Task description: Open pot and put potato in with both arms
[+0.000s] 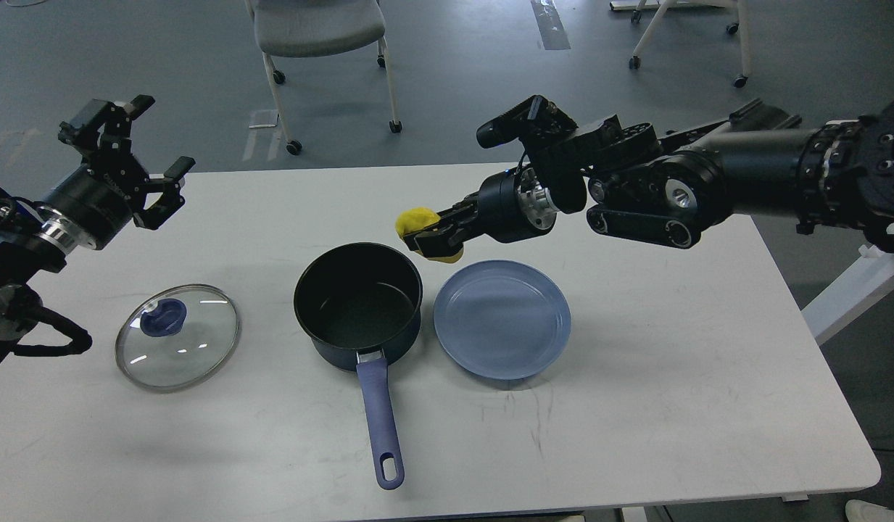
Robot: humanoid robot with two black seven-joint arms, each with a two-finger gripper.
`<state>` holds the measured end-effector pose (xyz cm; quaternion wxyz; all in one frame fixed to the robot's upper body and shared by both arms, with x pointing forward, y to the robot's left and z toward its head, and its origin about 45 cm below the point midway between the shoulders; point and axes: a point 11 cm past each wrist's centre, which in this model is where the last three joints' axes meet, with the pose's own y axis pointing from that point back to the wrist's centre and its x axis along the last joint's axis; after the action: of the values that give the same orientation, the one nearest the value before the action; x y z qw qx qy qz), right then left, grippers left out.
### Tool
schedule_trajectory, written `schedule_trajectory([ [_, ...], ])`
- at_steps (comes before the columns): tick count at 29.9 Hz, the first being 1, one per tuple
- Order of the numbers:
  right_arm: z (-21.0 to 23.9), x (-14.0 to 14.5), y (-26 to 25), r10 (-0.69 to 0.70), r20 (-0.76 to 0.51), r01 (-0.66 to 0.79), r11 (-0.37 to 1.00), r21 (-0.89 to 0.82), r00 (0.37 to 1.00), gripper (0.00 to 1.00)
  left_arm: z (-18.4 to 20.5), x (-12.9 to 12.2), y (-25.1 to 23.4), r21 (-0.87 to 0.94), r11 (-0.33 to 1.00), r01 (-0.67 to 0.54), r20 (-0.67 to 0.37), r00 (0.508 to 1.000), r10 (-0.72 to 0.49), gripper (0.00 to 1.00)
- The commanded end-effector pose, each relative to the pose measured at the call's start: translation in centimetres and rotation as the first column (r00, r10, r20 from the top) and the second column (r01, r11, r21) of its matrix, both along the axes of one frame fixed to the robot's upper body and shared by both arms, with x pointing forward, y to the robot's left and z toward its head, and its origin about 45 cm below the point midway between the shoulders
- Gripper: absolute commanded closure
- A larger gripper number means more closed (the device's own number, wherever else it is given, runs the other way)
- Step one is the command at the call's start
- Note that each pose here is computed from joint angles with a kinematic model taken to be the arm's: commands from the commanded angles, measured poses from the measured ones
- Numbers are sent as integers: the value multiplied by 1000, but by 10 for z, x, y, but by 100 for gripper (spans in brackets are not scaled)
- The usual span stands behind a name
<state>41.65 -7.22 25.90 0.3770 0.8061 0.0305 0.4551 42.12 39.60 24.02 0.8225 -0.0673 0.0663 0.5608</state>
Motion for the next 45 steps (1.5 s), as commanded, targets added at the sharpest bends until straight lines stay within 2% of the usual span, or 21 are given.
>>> schedule_trajectory([
  [1, -6, -8, 16, -10, -46, 12, 999, 52, 999, 69, 0, 0, 0, 0, 1000, 1, -1, 1000, -1, 2],
  [4, -13, -16, 31, -26, -98, 35, 995, 96, 995, 68, 0, 0, 0, 0, 1000, 1, -1, 1000, -1, 2],
  [14, -29, -12, 24, -178, -241, 230, 951, 207, 954, 64, -1, -1, -2, -6, 1000, 5, -1, 1000, -5, 2],
  [21, -37, -12, 23, -209, -285, 281, 930, 238, 935, 63, -1, -1, -2, -7, 1000, 7, -1, 1000, -7, 2],
  [23, -39, -11, 23, -216, -293, 292, 924, 245, 931, 57, -1, -1, -2, -6, 1000, 5, -1, 1000, -5, 2],
  [25, -42, -9, 20, -227, -292, 302, 921, 245, 929, 45, -1, -1, -2, -6, 1000, 5, -1, 1000, -5, 2],
  [27, -44, -9, 19, -231, -294, 306, 920, 245, 928, 39, -2, -2, -2, -6, 1000, 5, -2, 1000, -5, 2],
  [29, -44, -8, 19, -234, -298, 312, 917, 250, 926, 38, -2, -2, -2, -6, 1000, 5, -2, 1000, -5, 2],
  [31, -45, -7, 19, -238, -300, 319, 913, 256, 924, 30, -1, -2, -1, -5, 1000, 4, -1, 1000, -4, 2],
  [35, -43, -6, 20, -239, -300, 321, 909, 264, 923, 28, -1, -2, 0, -4, 1000, 3, -2, 1000, -3, 2],
  [36, -42, -6, 21, -237, -302, 322, 907, 271, 923, 23, 0, -2, 0, -4, 1000, 3, 0, 1000, -3, 2],
  [40, -41, -6, 22, -236, -304, 322, 907, 273, 923, 15, 0, -2, 1, -2, 1000, 1, -1, 1000, -1, 2],
  [45, -37, -5, 24, -234, -303, 321, 904, 281, 924, 14, 0, -2, 1, -2, 1000, 1, -1, 1000, -1, 2],
])
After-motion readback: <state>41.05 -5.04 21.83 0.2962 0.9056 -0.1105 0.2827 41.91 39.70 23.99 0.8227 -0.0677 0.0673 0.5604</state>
